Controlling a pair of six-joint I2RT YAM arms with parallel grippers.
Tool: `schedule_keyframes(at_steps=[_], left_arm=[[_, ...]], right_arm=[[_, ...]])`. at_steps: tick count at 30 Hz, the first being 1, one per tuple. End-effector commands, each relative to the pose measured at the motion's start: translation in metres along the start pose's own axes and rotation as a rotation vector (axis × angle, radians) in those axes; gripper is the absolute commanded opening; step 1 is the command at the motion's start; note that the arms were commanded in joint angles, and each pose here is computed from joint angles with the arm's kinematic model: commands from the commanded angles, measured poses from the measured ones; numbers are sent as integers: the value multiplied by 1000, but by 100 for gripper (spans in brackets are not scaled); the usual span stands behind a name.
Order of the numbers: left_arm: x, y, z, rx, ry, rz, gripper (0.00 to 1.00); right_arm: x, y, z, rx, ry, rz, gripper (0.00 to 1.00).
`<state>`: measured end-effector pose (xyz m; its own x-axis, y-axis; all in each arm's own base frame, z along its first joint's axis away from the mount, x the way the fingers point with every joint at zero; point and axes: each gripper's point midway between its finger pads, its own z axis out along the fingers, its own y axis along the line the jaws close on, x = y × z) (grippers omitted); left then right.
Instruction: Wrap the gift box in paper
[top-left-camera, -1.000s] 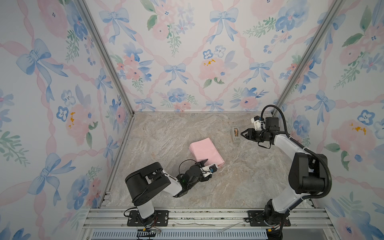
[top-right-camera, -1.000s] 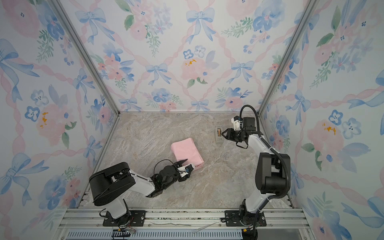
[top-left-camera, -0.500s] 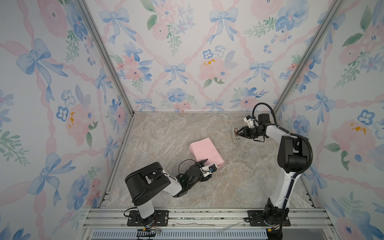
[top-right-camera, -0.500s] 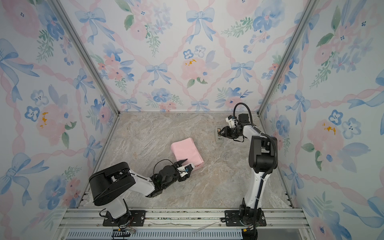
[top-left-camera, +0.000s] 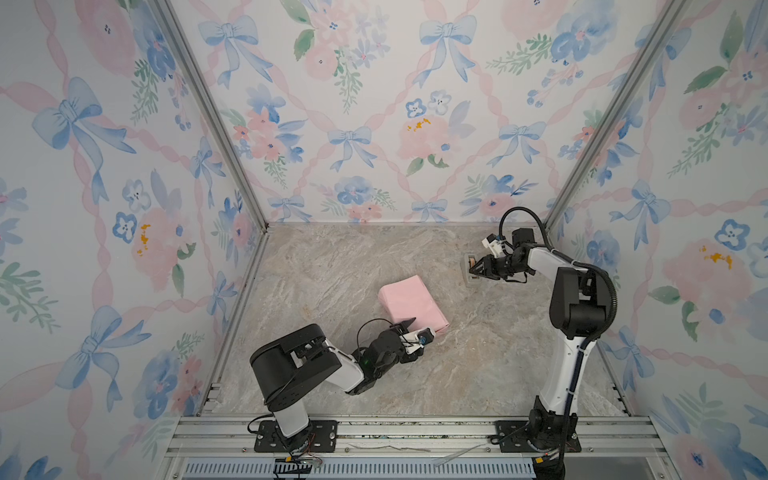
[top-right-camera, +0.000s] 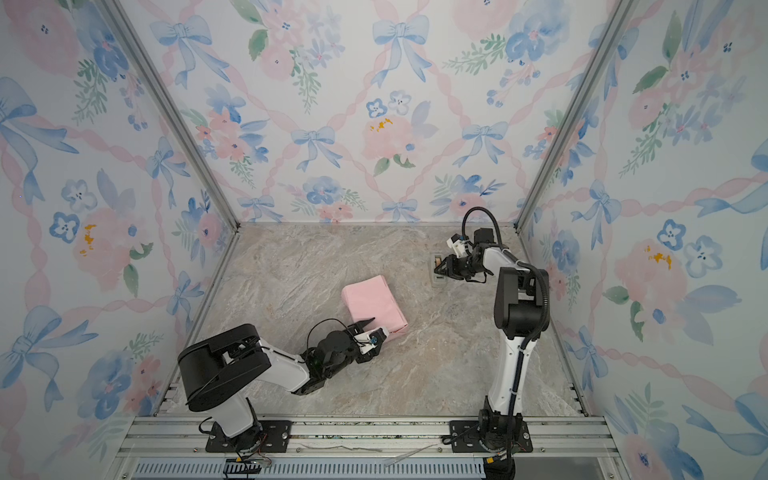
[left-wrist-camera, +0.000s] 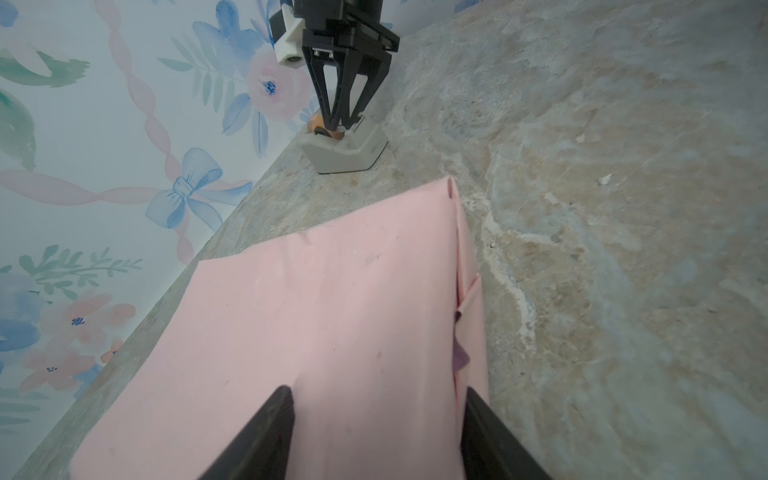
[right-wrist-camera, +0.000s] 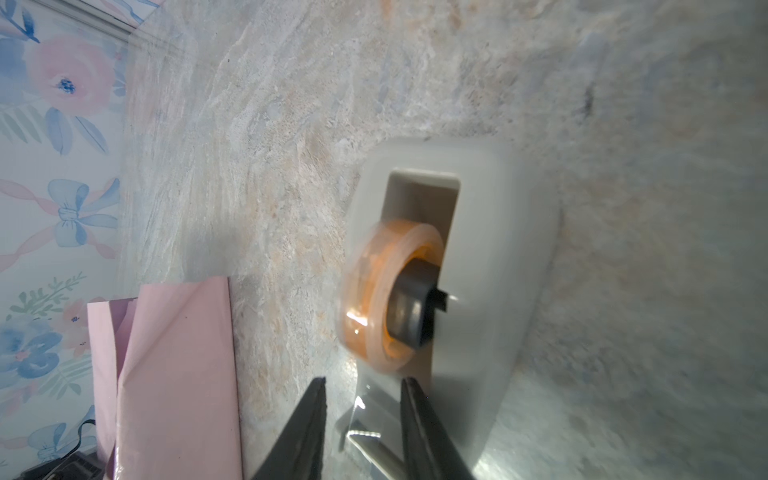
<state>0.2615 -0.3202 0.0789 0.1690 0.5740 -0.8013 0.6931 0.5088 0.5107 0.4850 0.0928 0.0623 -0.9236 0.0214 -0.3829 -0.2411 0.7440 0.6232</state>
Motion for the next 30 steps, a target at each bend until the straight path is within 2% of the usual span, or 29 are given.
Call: schedule_keyframes(at_steps=[1, 12, 16, 19, 30], left_arm=[[36, -14, -1, 49, 115, -8, 64], [36, -13, -1, 52, 112, -8, 63], [37, -13, -1, 52, 114, -7, 63], [37, -12, -1, 49, 116, -6, 63], [37, -12, 0, 48, 114, -6, 64]], right_arm=[[14, 0, 13, -42, 65, 43, 32], [19, 3, 14, -130, 100, 116, 28], [20, -5, 10, -88, 92, 139, 33], [23, -16, 5, 0, 87, 143, 33], [39, -11, 11, -18, 138, 173, 30]])
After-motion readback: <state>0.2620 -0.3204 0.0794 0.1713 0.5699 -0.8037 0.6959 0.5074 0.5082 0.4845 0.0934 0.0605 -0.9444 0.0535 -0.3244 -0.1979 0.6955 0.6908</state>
